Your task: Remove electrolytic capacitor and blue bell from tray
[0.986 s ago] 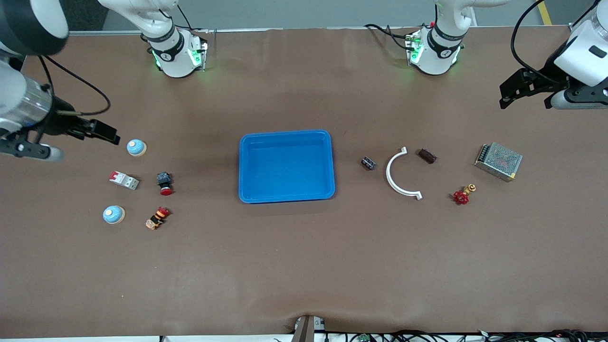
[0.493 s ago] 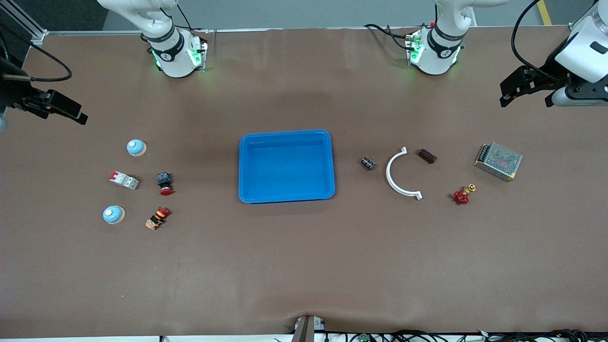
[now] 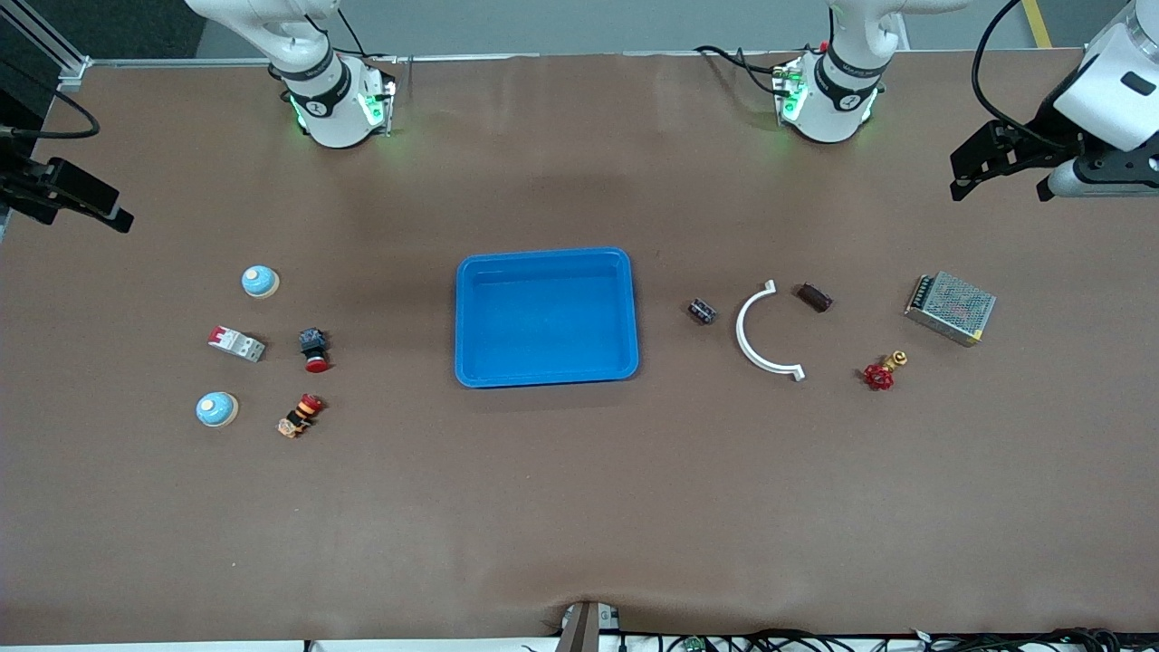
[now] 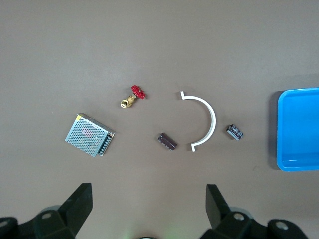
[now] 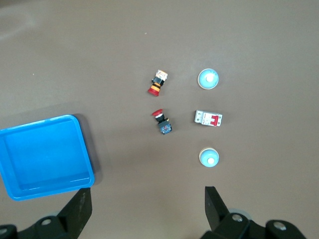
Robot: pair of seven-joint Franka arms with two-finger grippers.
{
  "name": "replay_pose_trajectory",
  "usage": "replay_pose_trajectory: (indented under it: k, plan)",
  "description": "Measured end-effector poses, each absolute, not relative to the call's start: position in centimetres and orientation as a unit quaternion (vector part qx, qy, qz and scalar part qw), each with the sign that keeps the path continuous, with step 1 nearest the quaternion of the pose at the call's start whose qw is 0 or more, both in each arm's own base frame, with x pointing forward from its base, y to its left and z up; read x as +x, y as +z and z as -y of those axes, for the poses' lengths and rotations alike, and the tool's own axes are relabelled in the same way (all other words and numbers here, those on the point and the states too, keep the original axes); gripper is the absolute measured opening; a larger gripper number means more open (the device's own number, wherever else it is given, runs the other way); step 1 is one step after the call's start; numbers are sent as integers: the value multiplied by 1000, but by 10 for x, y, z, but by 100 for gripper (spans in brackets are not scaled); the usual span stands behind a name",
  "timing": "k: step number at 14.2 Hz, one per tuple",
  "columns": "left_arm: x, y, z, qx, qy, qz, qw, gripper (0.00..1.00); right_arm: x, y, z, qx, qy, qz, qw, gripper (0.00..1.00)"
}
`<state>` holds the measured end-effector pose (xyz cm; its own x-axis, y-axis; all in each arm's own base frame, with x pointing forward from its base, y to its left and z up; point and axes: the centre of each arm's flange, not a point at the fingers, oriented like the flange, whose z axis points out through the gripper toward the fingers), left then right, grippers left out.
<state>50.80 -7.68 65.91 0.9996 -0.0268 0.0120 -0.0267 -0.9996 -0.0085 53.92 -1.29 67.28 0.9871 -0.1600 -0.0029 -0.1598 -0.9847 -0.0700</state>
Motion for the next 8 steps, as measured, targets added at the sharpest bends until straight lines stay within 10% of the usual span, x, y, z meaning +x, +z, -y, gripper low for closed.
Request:
replay_pose_trajectory:
  k: [8]
  plan:
    - [508, 668, 74, -1000, -15, -11, 3, 100, 551, 674, 16, -996, -15, -82, 24, 100]
